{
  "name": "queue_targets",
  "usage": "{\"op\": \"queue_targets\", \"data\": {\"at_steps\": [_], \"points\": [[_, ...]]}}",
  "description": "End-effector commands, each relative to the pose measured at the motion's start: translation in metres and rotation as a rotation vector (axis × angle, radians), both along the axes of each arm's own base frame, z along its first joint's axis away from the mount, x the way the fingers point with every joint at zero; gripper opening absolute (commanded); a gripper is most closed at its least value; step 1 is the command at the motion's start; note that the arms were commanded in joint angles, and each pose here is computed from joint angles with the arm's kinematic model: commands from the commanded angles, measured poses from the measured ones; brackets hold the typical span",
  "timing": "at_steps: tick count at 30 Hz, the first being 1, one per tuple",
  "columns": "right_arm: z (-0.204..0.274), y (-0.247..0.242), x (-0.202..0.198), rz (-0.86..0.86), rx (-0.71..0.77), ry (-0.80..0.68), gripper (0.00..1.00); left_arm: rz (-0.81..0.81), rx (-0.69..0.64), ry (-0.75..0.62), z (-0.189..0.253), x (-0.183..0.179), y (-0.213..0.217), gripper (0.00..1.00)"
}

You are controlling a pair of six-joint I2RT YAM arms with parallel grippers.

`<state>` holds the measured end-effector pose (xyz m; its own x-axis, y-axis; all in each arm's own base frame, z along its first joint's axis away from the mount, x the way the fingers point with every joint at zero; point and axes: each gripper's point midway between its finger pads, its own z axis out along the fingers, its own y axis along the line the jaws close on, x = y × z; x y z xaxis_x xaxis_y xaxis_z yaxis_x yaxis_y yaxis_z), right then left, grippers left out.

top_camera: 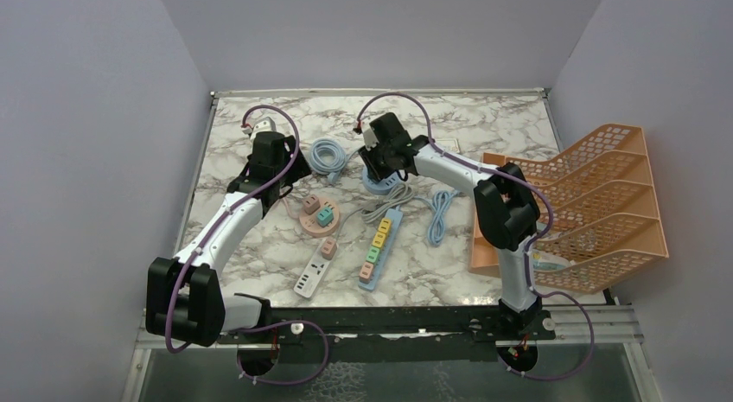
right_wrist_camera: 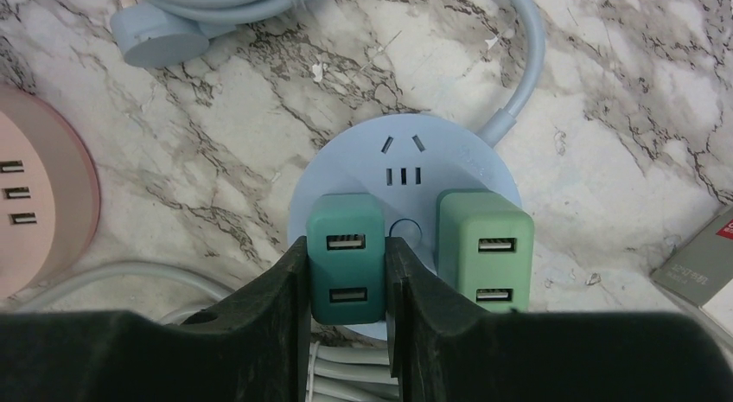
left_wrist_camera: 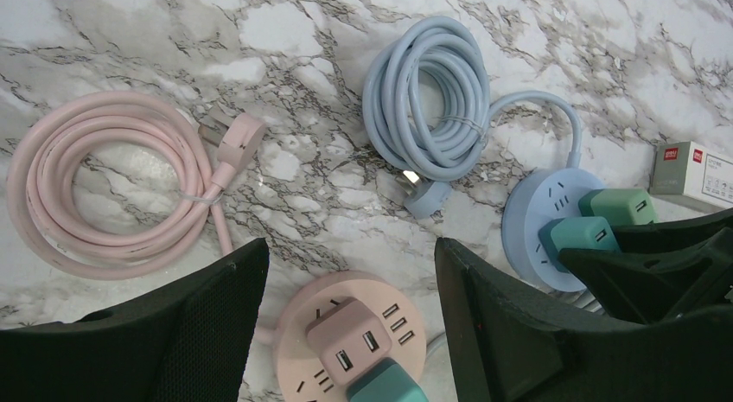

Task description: Insert the plug

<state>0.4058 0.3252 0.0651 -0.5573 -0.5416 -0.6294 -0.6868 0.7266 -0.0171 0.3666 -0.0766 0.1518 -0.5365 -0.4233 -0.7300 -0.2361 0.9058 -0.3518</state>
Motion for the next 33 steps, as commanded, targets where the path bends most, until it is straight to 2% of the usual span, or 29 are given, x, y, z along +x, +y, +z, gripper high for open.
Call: {"op": "queue_targets", "data": {"at_steps": [1, 10, 13, 16, 21, 23, 27, 33], "points": [[-0.114, -0.041, -0.066, -0.026, -0.196, 0.324, 0.01, -0.010, -0.018, -0.033, 0.014, 0.001, -0.001, 0.73], [-0.143, -0.060, -0.079, -0.083, -0.278, 0.382, 0.01, -0.008, -0.012, -0.034, 0.014, 0.000, 0.000, 0.73], [-0.135, -0.054, -0.073, -0.080, -0.258, 0.358, 0.01, -0.008, -0.010, -0.037, 0.015, 0.000, 0.000, 0.73], [-0.107, -0.037, -0.056, -0.067, -0.194, 0.293, 0.03, -0.048, -0.020, -0.054, 0.020, 0.001, -0.006, 0.75], [-0.057, -0.022, -0.025, -0.122, -0.126, 0.153, 0.29, -0.087, -0.021, -0.104, 0.038, 0.001, -0.010, 0.83], [-0.043, -0.017, -0.017, -0.139, -0.099, 0.125, 0.36, -0.098, -0.008, -0.123, 0.046, 0.000, -0.009, 0.91], [-0.004, -0.003, -0.001, -0.165, -0.023, 0.070, 0.47, -0.092, 0.010, -0.143, 0.058, -0.004, -0.005, 0.99], [0.055, 0.010, 0.008, -0.190, 0.104, -0.009, 0.62, -0.082, 0.010, -0.119, 0.065, -0.015, -0.001, 0.99]]}}
